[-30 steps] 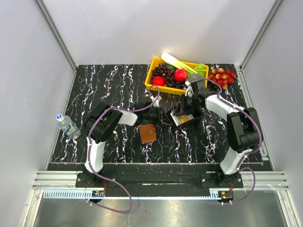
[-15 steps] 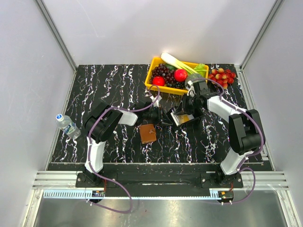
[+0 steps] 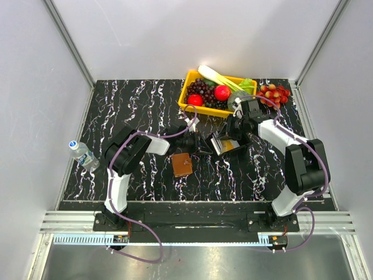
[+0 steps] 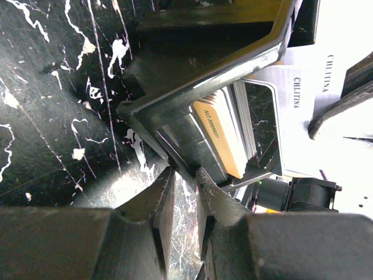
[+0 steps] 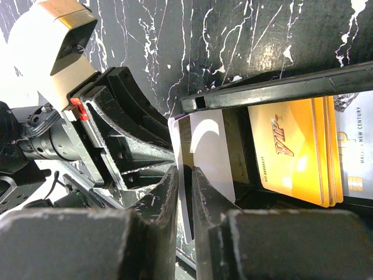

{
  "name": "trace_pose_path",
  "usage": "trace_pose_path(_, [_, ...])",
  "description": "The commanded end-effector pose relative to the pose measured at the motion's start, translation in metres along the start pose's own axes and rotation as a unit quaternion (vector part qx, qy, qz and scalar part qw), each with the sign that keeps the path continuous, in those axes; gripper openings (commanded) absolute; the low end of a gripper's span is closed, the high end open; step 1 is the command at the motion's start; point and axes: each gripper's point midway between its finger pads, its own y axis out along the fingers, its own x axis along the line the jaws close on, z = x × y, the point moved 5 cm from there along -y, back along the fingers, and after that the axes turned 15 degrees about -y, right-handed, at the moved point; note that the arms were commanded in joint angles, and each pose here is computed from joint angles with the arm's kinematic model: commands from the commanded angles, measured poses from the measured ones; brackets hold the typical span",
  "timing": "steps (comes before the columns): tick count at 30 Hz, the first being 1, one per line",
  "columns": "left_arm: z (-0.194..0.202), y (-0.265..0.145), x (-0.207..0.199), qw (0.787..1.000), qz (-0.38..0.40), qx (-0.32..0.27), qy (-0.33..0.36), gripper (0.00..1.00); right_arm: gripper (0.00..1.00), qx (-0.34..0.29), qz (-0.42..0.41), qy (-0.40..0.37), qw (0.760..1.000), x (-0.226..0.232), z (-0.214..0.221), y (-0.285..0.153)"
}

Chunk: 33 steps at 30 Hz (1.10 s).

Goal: Put the credit cards into the card holder
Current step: Pick up the credit card from the storage box.

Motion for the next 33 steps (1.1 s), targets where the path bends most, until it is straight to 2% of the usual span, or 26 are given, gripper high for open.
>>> trace_pose_path(1, [-0.003, 0.007, -0.024, 0.998, 0.044, 0.004, 0.040, 0.22, 0.17, -0.055, -0.012, -0.020, 0.998, 0.015, -0.021, -0.016])
trace_pose_path(6, [-0.002, 0.008, -0.023, 0.998, 0.043, 0.007, 0.039, 0.22, 0.18, -0.031, -0.003, -0.040, 0.999, 0.012, -0.018, -0.016])
trace_pose_path(11, [-0.004, 0.009, -0.025, 0.998, 0.046, 0.006, 0.040, 0.22, 0.20, 0.012, -0.056, -0.025, 0.998, 0.016, -0.006, -0.004])
trace_pose_path(17, [-0.004, 0.009, -0.025, 0.998, 0.047, 0.006, 0.038, 0.22, 0.21, 0.023, -0.085, -0.011, 0.996, 0.016, 0.000, 0.005])
trace_pose_path(21, [-0.003, 0.009, -0.025, 0.998, 0.047, 0.006, 0.037, 0.22, 0.19, 0.014, -0.059, -0.011, 0.998, 0.011, -0.001, 0.004])
trace_pose_path(26, [-0.003, 0.008, -0.024, 0.998, 0.047, 0.004, 0.037, 0.22, 0.15, -0.015, 0.015, -0.018, 1.000, -0.001, -0.008, -0.003])
trace_pose_path(33, [-0.002, 0.008, -0.023, 0.998, 0.048, 0.004, 0.034, 0.22, 0.08, -0.012, 0.062, -0.025, 0.998, -0.014, -0.009, -0.002])
